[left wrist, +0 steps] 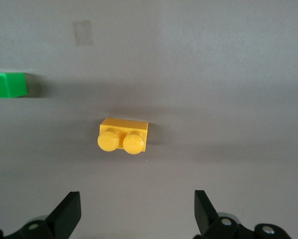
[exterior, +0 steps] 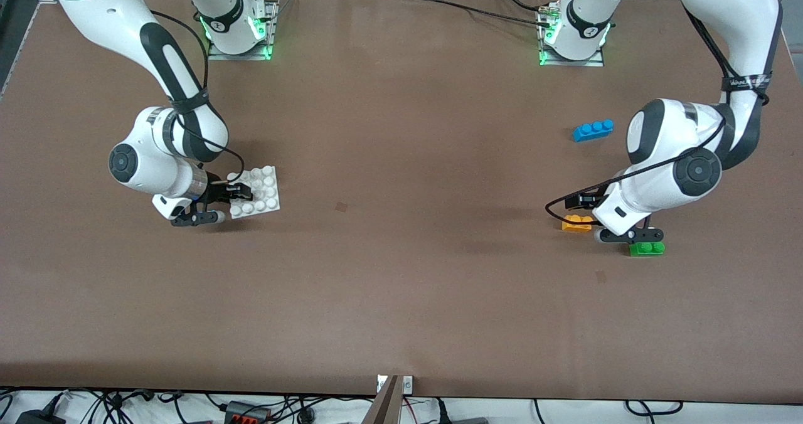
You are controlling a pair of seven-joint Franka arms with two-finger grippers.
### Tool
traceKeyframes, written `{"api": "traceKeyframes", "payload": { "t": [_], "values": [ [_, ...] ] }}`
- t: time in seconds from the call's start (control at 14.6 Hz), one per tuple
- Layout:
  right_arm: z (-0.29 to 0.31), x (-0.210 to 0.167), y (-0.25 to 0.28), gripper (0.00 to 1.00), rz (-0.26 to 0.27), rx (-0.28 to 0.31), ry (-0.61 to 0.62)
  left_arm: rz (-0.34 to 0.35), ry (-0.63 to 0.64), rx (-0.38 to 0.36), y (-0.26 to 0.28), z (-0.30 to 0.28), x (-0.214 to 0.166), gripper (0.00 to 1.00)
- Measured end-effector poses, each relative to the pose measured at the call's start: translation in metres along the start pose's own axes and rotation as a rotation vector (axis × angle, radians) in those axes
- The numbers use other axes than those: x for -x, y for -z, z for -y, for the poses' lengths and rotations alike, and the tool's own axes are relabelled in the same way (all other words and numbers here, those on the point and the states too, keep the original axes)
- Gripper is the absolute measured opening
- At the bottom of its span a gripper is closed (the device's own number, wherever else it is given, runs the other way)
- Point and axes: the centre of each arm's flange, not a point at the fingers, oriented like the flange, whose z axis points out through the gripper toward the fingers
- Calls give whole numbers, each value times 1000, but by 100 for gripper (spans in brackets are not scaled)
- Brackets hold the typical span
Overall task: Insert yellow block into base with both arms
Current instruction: 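Grasp the base plate with the right gripper while the left gripper reaches the yellow brick, then slide the base plate toward the left gripper while the left gripper grasps the yellow brick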
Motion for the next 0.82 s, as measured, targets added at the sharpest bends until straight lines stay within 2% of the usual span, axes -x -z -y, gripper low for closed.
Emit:
{"api": "traceKeyframes", "payload": {
  "t": [0.21,0.48,0.82],
  "values": [
    [44,2,-10,63,15,4,-25,-51,4,9,-28,4,8,100],
    [133,3,-29,63,23,13,-114,-79,9,14,-44,8,14,100],
    [260,2,-54,63,-5,9,-268,-109,8,22,-61,13,9,100]
  ]
}}
